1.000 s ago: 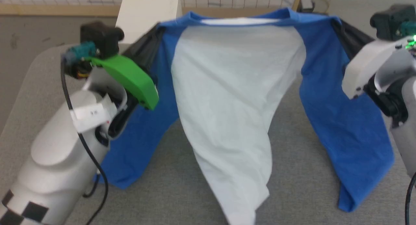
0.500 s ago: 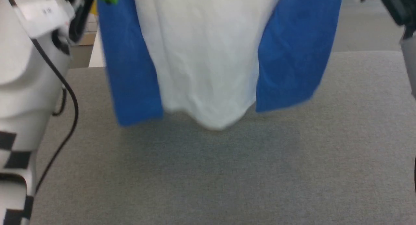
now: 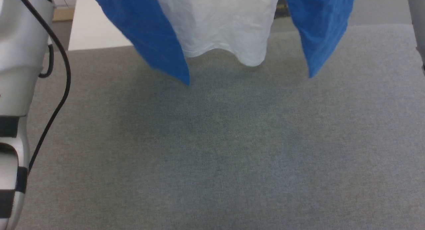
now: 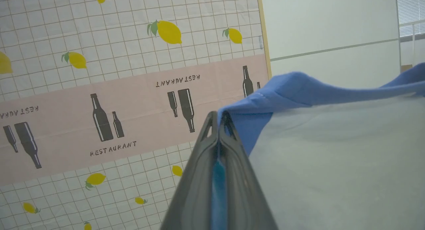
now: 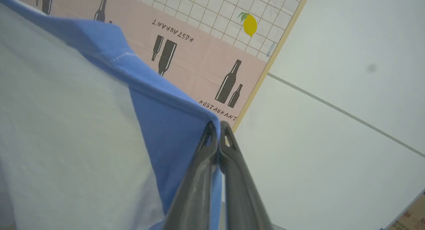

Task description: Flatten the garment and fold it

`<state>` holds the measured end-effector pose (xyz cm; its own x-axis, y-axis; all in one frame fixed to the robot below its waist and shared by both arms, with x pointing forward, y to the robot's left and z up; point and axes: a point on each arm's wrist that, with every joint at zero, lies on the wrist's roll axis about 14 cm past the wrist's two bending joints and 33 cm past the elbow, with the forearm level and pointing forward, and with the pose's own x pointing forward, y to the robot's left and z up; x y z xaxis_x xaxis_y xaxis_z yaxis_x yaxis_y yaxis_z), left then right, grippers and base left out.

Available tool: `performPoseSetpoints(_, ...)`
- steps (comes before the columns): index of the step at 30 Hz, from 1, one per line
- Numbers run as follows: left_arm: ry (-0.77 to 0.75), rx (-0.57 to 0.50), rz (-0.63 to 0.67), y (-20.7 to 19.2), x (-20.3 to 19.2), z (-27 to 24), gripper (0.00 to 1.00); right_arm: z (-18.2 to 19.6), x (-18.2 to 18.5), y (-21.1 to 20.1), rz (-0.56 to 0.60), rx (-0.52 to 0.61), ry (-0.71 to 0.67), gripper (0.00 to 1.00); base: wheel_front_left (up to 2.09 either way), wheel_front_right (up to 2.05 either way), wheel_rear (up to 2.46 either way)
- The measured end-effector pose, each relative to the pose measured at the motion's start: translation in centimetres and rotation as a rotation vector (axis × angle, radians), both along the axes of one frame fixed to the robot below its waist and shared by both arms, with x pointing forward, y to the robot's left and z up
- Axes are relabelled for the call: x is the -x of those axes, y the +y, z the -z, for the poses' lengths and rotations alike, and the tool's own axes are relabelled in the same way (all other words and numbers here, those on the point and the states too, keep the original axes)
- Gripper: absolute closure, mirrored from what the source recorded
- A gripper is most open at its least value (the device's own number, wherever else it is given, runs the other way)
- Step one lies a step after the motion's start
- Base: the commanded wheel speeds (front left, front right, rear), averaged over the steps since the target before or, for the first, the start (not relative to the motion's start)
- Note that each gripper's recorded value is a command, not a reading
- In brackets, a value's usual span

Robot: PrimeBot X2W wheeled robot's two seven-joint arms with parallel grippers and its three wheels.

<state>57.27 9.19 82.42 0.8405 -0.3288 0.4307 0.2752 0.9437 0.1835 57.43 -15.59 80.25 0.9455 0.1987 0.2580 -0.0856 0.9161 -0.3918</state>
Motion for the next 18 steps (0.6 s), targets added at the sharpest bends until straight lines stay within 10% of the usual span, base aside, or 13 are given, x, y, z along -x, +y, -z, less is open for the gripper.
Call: performPoseSetpoints(18, -0.133, 0.064, -0.022, -0.2, -9.1, 1.9, 1.0, 1.7, -9.9, -0.3, 0.055, 0.179, -0.132, 1.0, 0.0, 0.0, 0.0)
